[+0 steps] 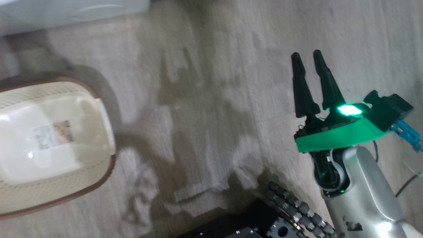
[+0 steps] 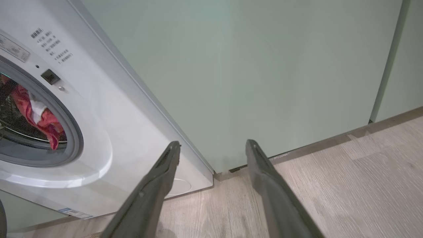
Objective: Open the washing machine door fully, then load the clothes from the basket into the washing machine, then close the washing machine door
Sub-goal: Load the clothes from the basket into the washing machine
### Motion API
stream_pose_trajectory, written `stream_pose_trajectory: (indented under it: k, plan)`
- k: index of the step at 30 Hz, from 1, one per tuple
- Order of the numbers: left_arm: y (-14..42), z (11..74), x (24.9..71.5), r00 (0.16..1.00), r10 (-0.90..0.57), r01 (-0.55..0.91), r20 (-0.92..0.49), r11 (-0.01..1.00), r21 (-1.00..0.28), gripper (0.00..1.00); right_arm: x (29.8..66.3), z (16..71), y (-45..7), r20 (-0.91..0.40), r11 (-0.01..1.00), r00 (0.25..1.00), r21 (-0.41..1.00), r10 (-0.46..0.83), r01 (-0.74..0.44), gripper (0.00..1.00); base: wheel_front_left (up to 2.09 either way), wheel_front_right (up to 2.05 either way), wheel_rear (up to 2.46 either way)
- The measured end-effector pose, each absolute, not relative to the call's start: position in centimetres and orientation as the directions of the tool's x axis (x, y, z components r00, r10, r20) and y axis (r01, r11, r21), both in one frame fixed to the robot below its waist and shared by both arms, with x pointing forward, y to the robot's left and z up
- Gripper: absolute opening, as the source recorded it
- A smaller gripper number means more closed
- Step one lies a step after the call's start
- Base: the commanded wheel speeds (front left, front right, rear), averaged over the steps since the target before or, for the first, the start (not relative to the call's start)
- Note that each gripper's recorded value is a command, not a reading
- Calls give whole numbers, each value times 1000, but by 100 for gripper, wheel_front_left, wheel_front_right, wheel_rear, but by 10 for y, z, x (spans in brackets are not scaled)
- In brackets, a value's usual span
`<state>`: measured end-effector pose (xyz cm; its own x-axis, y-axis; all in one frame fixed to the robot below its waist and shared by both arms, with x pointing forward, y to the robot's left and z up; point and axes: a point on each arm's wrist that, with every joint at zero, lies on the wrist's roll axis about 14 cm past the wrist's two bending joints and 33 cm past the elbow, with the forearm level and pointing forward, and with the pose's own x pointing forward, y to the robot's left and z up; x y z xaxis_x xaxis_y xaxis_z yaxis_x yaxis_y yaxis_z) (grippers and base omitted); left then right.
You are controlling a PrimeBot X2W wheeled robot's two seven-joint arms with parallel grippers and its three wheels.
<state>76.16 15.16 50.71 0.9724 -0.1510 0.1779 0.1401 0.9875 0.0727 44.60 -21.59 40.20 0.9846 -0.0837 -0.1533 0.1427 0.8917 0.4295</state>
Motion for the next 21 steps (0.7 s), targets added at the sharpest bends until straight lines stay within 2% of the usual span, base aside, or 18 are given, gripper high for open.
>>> stream_pose_trajectory:
  k: [3,10,17,21]
  plan:
    - [155,507,786,978,-120,114,170,992,44,0,445,395,-219,-175,888,980,431,-92,160,100,0,0,0]
    - [158,497,823,985,-80,67,156,994,82,0,436,382,-232,-225,881,966,420,-131,217,100,0,0,0]
    - [142,437,829,997,-79,76,19,992,104,0,433,375,-236,-250,878,958,414,-142,239,100,0,0,0]
    - [136,422,830,996,-93,94,-13,989,117,0,437,379,-237,-236,882,961,411,-142,231,100,0,0,0]
